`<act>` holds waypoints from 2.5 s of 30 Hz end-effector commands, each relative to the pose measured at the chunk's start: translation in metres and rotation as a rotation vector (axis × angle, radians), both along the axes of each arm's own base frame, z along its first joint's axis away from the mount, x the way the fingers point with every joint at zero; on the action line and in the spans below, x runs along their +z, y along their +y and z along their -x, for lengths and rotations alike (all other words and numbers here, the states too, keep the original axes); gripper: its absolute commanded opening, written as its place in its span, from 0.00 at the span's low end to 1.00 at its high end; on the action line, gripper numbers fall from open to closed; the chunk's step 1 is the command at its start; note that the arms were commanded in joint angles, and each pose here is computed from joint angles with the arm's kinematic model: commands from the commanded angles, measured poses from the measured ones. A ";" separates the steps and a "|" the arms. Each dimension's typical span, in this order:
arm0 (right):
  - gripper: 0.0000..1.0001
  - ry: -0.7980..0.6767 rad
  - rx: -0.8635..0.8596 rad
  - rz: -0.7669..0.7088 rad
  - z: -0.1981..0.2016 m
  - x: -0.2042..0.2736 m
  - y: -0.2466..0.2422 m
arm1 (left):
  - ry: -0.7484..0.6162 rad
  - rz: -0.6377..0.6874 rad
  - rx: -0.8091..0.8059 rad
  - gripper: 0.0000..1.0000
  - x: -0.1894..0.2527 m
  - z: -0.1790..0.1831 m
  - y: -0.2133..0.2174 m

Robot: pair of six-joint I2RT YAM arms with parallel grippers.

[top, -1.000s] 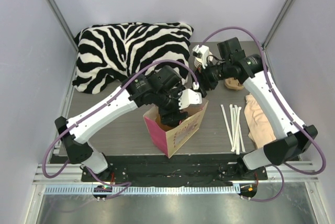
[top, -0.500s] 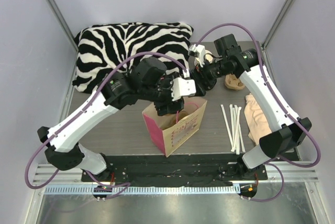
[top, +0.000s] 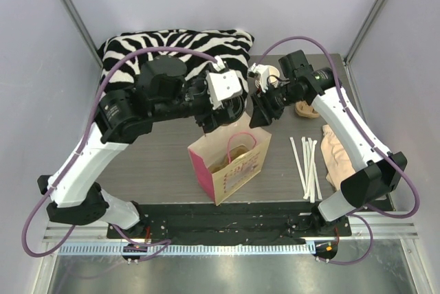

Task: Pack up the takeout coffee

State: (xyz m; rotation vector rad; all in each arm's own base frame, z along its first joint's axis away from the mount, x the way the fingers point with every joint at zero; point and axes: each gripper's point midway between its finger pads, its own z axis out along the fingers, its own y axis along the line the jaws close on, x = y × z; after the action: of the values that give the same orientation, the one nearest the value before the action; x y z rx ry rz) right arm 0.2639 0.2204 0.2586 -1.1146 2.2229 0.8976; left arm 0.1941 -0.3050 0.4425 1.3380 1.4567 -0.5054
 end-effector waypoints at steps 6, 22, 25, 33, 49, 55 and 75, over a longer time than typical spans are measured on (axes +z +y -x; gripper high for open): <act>0.03 0.001 -0.090 -0.024 -0.008 0.011 0.002 | -0.020 0.376 0.246 0.27 0.108 -0.030 0.045; 0.01 -0.032 -0.203 -0.008 -0.013 0.019 -0.008 | 0.331 0.335 0.758 0.26 -0.107 -0.142 0.177; 0.01 -0.024 -0.212 -0.007 -0.014 0.018 -0.008 | 0.365 0.336 0.775 0.27 -0.155 -0.153 0.187; 0.01 -0.023 -0.228 0.003 -0.018 0.018 -0.009 | 0.370 0.325 0.758 0.31 -0.237 -0.175 0.186; 0.01 -0.012 -0.246 0.031 -0.013 0.013 -0.016 | 0.280 0.258 0.787 0.43 -0.294 -0.184 0.200; 0.01 -0.012 -0.243 0.033 -0.014 0.013 -0.015 | 0.323 0.214 0.769 0.61 -0.305 -0.171 0.199; 0.01 -0.002 -0.219 0.020 -0.013 0.013 -0.012 | 0.465 0.064 0.764 0.90 -0.297 -0.148 0.205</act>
State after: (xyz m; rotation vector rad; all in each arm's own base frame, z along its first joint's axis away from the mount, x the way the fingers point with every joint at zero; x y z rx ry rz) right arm 0.2778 0.2089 0.2589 -0.8542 2.3433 0.7747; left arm 0.3441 -0.1020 0.1282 0.5098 2.1687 -0.3611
